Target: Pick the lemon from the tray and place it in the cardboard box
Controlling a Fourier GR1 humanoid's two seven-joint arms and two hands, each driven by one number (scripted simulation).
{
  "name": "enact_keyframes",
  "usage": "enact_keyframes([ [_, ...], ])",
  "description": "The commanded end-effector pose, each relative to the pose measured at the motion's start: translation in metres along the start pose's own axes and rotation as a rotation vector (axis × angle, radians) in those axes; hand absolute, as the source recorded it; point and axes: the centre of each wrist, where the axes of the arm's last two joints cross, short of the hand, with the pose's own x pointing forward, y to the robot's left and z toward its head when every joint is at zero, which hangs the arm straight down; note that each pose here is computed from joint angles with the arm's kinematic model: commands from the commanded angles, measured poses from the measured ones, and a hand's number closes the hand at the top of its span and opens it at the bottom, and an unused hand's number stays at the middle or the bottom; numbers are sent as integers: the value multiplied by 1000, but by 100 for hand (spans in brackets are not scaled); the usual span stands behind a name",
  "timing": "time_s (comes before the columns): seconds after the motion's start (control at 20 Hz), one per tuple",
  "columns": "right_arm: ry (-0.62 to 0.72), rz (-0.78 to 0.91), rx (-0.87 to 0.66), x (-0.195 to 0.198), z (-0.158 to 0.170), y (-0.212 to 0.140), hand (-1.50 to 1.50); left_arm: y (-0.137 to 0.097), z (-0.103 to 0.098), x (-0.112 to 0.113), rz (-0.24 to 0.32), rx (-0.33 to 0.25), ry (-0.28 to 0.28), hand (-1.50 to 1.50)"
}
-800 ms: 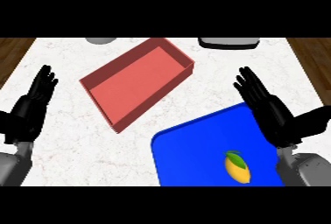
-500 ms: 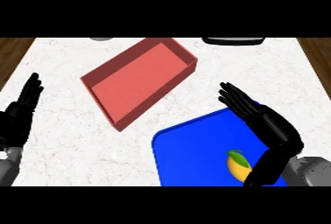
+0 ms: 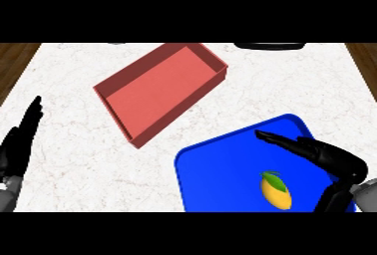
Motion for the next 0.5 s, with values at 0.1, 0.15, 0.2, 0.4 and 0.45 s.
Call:
enact_keyframes([
  [0.1, -148, 69, 111, -30, 20, -17, -150, -8, -9, 4, -22, -4, 25, 0],
  [0.15, -145, 136, 115, -19, 29, -39, -150, -12, -5, 7, -23, -1, 5, 0],
  [0.2, -130, 220, 123, -13, 28, -51, -150, -3, -8, 10, -23, -4, 11, 0],
  [0.4, -47, 483, 297, -15, 18, -48, -150, -15, 0, -4, -42, -9, 16, 0],
  [0.45, -18, 518, 336, -6, 19, -63, -150, -12, -7, 1, -37, 0, 21, 0],
])
